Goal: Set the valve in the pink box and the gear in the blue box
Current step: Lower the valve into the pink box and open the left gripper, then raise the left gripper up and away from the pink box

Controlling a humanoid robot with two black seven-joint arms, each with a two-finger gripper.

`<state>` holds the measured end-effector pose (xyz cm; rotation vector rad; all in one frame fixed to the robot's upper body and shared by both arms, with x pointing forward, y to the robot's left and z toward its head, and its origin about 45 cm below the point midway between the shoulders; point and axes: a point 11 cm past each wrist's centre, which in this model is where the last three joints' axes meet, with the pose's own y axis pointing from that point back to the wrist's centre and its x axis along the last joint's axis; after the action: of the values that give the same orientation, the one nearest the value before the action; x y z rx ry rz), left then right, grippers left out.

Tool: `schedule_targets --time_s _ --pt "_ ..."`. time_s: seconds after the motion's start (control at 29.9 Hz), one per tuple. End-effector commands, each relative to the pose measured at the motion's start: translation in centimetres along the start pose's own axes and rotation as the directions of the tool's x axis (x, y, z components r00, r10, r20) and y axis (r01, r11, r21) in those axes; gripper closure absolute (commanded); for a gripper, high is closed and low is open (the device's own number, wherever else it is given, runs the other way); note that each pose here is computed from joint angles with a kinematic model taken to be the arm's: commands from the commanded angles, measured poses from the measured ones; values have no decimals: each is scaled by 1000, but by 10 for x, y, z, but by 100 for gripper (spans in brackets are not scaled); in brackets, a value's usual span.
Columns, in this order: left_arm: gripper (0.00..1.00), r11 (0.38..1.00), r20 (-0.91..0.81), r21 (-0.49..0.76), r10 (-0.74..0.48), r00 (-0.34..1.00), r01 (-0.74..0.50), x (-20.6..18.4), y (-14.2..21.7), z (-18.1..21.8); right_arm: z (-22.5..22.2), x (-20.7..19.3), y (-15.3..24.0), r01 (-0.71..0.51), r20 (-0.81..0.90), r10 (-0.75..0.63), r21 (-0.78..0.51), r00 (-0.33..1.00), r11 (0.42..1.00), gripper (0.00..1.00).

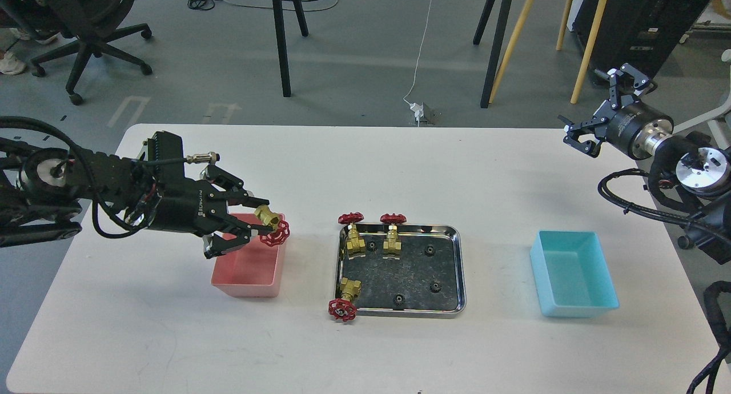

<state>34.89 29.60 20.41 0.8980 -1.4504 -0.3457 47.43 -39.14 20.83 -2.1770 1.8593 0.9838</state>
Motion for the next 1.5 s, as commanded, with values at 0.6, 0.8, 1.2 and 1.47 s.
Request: schedule_targets --time_s 0.6,0.8,1.2,1.47 --pt "68 994 -27 66 -81 996 82 -47 2 -13 0 0 0 2 -3 -2 -2 1000 1000 1" --pt "42 996 -41 64 -61 997 63 -47 -2 -10 0 -1 0 5 -3 -5 -2 1000 1000 1" --pt "15 991 -45 123 48 998 -42 -17 -2 -26 0 -2 -1 8 -2 -8 0 1000 1000 1" --pt "14 891 -203 285 417 886 -354 72 -1 -56 -13 -1 3 0 -45 0 4 999 1000 1"
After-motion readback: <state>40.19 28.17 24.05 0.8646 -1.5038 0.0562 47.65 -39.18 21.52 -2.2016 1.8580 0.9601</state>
